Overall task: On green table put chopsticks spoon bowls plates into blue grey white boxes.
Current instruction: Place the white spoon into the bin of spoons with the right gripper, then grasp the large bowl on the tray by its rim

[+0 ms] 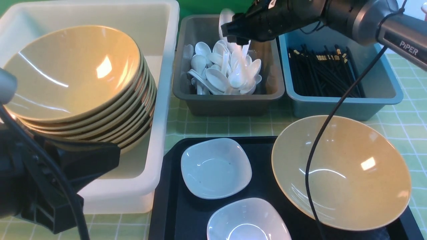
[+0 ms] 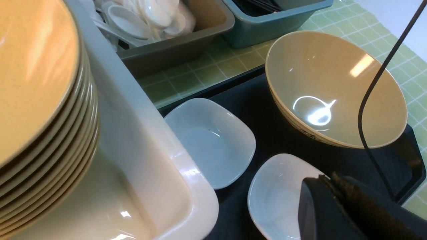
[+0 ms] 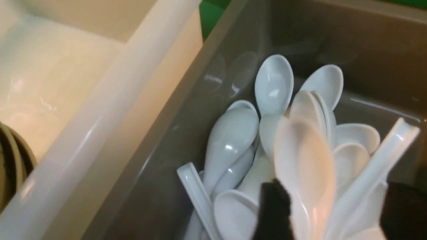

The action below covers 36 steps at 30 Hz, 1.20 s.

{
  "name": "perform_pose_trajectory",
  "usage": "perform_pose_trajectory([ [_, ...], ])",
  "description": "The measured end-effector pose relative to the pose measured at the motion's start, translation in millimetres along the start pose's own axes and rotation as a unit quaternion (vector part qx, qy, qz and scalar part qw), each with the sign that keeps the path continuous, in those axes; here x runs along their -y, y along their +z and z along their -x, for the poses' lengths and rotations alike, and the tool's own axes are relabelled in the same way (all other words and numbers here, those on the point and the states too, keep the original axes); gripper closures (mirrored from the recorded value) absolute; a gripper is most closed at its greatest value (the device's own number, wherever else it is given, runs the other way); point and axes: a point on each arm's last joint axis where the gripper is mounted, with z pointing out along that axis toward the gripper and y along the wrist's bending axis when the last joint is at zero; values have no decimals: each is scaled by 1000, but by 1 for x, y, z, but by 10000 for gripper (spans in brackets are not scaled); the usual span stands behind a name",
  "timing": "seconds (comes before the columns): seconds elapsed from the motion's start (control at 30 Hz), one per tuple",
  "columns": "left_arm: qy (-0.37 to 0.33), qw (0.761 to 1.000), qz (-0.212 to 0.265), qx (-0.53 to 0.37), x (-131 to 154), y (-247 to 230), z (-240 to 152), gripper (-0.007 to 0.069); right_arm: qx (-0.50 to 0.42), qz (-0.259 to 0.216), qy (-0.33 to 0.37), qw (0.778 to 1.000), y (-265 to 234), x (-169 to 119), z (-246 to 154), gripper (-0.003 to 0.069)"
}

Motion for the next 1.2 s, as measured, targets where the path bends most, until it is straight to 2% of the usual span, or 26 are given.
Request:
perform_pose_trajectory([
  [0.03, 0, 1000, 0, 1, 0, 0, 0, 627, 0, 0, 0, 1000, 0, 0, 0, 188],
  [0.07, 0, 1000, 1, 4, 0, 0, 1, 627, -7, 0, 1, 1000, -1, 0, -1, 140],
  [0.13, 0, 1000, 1, 6, 0, 0, 1, 626, -18, 2, 1, 1000, -2, 0, -2, 108],
  [0.2, 1, 1000, 4, 14, -1, 0, 2, 625, -68, 8, -12, 998, -18, -2, -4, 81],
  [0.23, 1, 1000, 4, 14, -1, 0, 3, 625, -73, 9, -15, 997, -18, -2, -5, 81],
  [0.37, -16, 1000, 14, 10, -4, 5, 4, 623, -138, 26, -94, 986, -71, -9, 4, 94],
  [0.43, -46, 999, 17, -5, -6, 13, 4, 619, -177, 44, -128, 975, -106, -16, 7, 110],
  [0.53, -72, 997, 20, -34, -10, 29, 4, 579, -212, 59, -145, 965, -147, -26, 9, 125],
  [0.67, -76, 995, 20, -67, -15, 50, 4, 529, -186, 63, -150, 969, -178, -38, 14, 135],
  [0.87, -85, 986, -28, -142, -15, 99, 13, 334, -166, 76, -159, 970, -246, -59, -4, 138],
  [0.97, -80, 981, -51, -167, -10, 116, 21, 210, -164, 77, -162, 970, -276, -60, -22, 138],
  [1.0, -79, 981, -52, -169, -10, 117, 22, 201, -164, 77, -162, 970, -280, -60, -25, 138],
  [1.03, -73, 979, -60, -179, -7, 126, 25, 139, -162, 78, -163, 970, -295, -60, -35, 138],
  [1.1, -67, 977, -66, -190, -5, 138, 28, 66, -171, 78, -162, 969, -308, -58, -54, 138],
  [1.2, -62, 975, -74, -202, -4, 159, 36, -16, -175, 78, -164, 968, -326, -56, -78, 140],
])
